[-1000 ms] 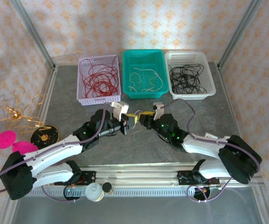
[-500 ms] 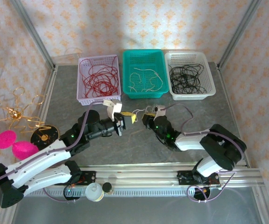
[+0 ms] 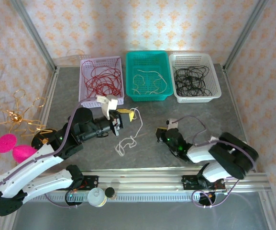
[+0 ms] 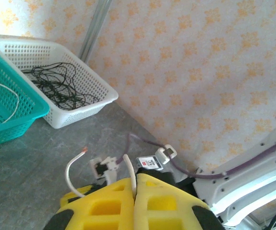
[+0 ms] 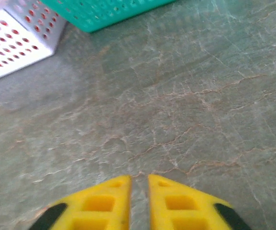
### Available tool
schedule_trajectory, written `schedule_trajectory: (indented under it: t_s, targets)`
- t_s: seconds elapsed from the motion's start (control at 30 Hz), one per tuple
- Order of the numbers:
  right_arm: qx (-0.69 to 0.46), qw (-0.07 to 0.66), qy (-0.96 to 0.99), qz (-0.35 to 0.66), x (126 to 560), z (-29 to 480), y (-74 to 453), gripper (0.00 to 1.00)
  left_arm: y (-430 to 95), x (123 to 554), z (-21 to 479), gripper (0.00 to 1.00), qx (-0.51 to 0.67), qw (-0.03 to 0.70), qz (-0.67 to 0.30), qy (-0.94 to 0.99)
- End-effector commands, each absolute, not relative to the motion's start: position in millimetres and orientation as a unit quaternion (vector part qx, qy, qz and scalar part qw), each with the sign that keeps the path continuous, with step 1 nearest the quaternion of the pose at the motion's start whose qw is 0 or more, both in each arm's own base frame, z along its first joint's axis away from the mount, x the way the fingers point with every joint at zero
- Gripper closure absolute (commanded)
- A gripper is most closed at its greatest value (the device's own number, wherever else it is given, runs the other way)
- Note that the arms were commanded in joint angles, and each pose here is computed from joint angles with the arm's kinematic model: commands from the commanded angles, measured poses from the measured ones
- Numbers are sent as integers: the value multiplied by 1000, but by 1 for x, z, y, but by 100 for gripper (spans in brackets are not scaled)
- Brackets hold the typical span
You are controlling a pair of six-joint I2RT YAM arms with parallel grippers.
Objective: Untangle the cables
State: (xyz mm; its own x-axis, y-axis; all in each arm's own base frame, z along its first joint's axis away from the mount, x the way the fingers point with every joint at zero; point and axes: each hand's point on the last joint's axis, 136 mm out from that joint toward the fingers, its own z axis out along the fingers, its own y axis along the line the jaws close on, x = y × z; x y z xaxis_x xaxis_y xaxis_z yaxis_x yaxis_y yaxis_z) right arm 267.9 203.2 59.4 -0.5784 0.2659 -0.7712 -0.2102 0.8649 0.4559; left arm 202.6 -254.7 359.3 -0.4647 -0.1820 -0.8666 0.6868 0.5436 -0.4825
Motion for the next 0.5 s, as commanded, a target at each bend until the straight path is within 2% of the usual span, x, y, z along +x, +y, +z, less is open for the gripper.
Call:
schedule_trajectory:
  t_s: [0.0, 0.1, 0.27, 0.47]
  targets:
    - [-49, 488, 813, 315, 253, 99, 215, 65, -251, 199, 357, 100, 176, 481, -433, 741]
    - [-153, 511, 749, 393, 224, 150, 238, 54, -251, 200, 348, 100, 180, 475, -424, 750]
    - [-242, 554, 650, 460, 191, 227, 252, 35, -252, 201, 336, 100, 182, 468, -414, 759]
    - [-299, 559, 591, 499, 180, 275, 274, 31, -254, 202, 328, 100, 187, 455, -408, 769]
